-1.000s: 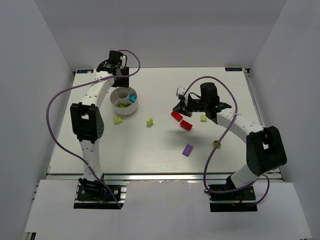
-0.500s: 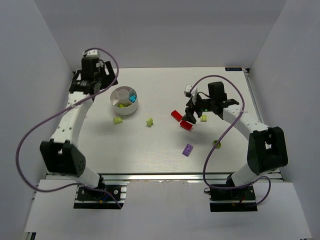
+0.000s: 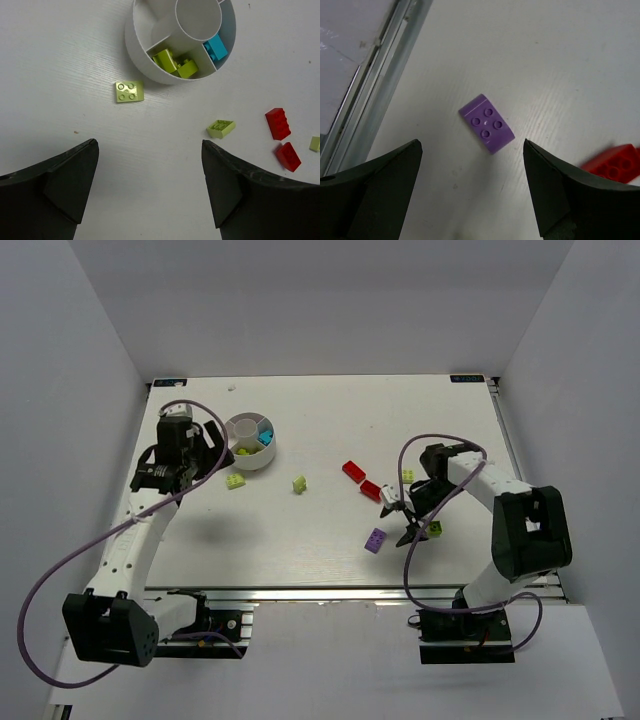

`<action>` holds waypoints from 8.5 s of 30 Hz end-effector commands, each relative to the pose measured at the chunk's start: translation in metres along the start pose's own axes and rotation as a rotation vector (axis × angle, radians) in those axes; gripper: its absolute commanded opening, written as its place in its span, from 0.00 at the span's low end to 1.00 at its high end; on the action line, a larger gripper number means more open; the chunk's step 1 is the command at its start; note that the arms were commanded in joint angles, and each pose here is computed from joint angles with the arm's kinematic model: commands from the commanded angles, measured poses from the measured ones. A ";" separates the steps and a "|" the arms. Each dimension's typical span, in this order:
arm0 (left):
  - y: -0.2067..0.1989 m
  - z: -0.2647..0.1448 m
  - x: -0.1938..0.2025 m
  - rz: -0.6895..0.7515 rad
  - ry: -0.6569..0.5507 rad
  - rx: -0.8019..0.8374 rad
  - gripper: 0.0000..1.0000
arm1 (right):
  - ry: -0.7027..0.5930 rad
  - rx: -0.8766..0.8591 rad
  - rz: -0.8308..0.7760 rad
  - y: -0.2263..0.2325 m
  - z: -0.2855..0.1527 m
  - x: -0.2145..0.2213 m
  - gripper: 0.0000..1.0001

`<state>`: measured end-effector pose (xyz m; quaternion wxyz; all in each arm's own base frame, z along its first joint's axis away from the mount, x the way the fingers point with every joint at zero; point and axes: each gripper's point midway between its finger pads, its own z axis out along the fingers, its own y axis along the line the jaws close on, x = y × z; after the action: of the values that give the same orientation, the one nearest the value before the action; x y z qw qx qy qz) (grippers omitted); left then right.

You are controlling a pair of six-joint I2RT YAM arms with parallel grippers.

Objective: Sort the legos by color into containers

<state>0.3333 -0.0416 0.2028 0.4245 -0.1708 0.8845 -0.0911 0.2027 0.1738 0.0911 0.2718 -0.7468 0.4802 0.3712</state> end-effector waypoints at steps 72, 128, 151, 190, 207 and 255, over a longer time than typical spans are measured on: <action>-0.042 -0.056 0.016 -0.194 -0.086 0.338 0.91 | 0.404 0.206 0.157 -0.011 -0.075 0.093 0.22; -0.149 -0.022 0.074 -0.163 0.217 0.657 0.48 | -0.230 0.394 0.070 -0.187 0.089 -0.214 0.00; -0.107 -0.017 0.035 -0.095 0.109 0.328 0.02 | -0.146 0.498 0.026 -0.171 0.074 -0.192 0.89; -0.055 0.047 -0.008 0.188 0.314 -0.148 0.00 | -0.085 0.474 0.121 -0.150 0.034 -0.142 0.00; -0.048 0.045 -0.017 0.176 0.286 -0.151 0.00 | -0.075 0.462 0.115 -0.148 0.034 -0.141 0.00; -0.017 0.034 -0.025 0.185 0.181 -0.216 0.00 | -0.045 0.392 0.043 -0.170 0.033 -0.148 0.17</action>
<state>0.3780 -0.0568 0.1767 0.2853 -0.1207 0.9503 0.0299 0.3008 0.3356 0.1893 0.4090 -0.6571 0.5629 0.2899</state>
